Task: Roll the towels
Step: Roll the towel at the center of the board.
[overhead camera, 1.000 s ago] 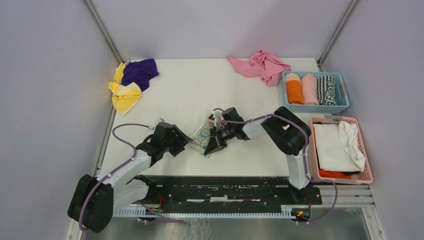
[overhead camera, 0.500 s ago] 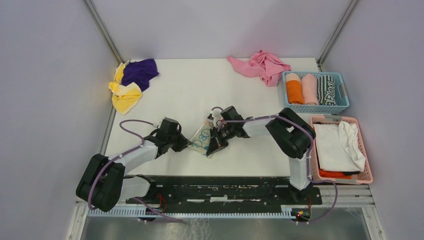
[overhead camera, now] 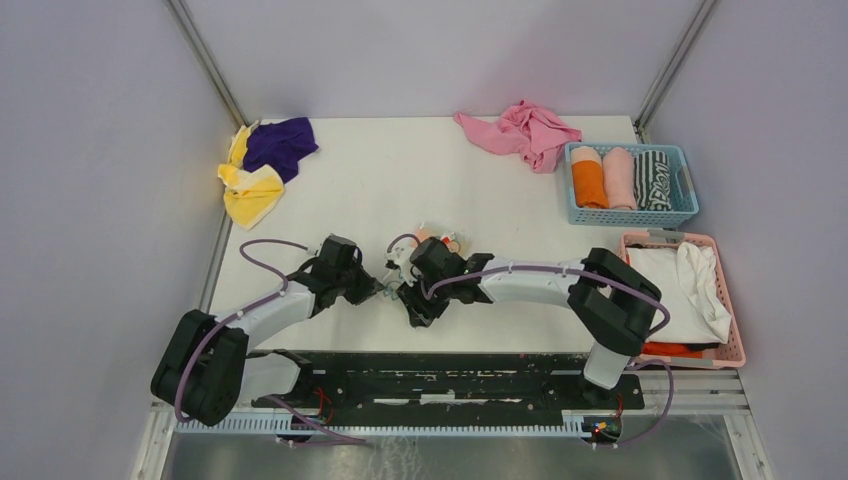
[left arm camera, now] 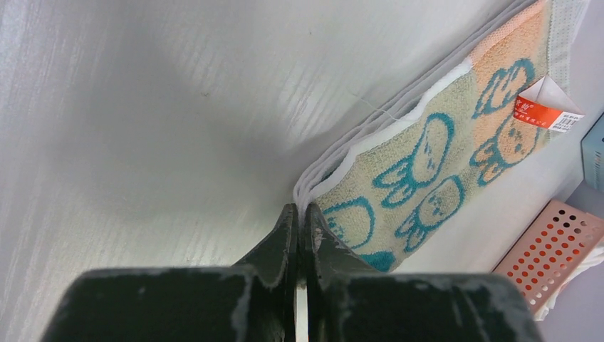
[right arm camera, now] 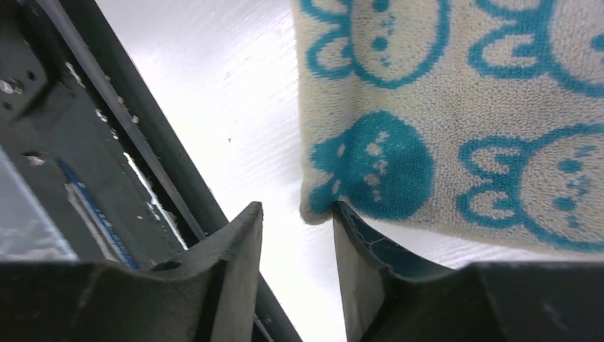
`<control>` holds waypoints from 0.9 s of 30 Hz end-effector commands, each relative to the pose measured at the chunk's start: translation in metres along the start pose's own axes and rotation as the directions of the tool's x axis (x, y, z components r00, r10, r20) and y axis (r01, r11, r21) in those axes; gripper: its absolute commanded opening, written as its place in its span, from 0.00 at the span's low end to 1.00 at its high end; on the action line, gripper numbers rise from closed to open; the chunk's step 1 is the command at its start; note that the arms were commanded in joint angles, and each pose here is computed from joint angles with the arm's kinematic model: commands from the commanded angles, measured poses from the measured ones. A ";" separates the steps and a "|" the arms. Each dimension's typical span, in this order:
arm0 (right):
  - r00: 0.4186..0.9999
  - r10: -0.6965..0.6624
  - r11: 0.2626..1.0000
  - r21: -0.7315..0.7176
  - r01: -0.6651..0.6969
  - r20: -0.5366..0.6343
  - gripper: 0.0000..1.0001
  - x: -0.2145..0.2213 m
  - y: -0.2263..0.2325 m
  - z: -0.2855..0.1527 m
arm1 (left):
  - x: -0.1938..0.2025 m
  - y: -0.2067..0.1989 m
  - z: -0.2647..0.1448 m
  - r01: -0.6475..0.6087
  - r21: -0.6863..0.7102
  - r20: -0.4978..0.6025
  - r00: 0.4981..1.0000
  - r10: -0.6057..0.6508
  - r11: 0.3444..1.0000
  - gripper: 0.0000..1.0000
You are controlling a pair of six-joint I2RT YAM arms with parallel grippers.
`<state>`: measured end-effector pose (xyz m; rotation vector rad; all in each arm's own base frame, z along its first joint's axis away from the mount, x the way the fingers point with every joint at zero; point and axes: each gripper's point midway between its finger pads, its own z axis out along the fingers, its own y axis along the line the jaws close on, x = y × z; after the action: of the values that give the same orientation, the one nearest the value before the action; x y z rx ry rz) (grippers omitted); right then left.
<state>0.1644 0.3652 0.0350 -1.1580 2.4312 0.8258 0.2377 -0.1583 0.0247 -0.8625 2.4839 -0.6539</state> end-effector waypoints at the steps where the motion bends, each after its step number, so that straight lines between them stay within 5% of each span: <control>1: 0.975 -0.212 0.951 0.246 0.188 0.073 0.53 -0.027 -0.010 -0.022 | -0.005 -0.017 -0.006 0.029 0.058 0.008 1.000 -0.030 0.998 0.03; 9: 0.919 -0.392 0.844 0.418 0.337 0.049 0.56 -0.037 -0.001 -0.018 | -0.003 -0.016 -0.006 0.031 0.064 0.002 0.999 -0.032 0.997 0.03; 19: 0.899 -0.432 0.799 0.430 0.421 -0.078 0.54 -0.013 -0.006 0.016 | -0.002 -0.012 -0.005 0.041 0.058 0.002 0.999 -0.041 0.997 0.03; 24: 0.903 -0.405 0.770 0.478 0.422 -0.144 0.48 0.004 -0.024 0.019 | -0.003 -0.011 -0.006 0.037 0.054 0.009 0.999 -0.037 0.998 0.03; 27: 0.904 -0.401 0.777 0.469 0.421 -0.149 0.33 0.008 -0.023 0.018 | -0.004 -0.010 -0.006 0.029 0.052 0.015 0.999 -0.030 0.998 0.03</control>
<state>0.1768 0.3752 0.0205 -1.4044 2.0674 0.1266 0.2344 -0.1602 0.0262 -0.8563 2.4878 -0.6784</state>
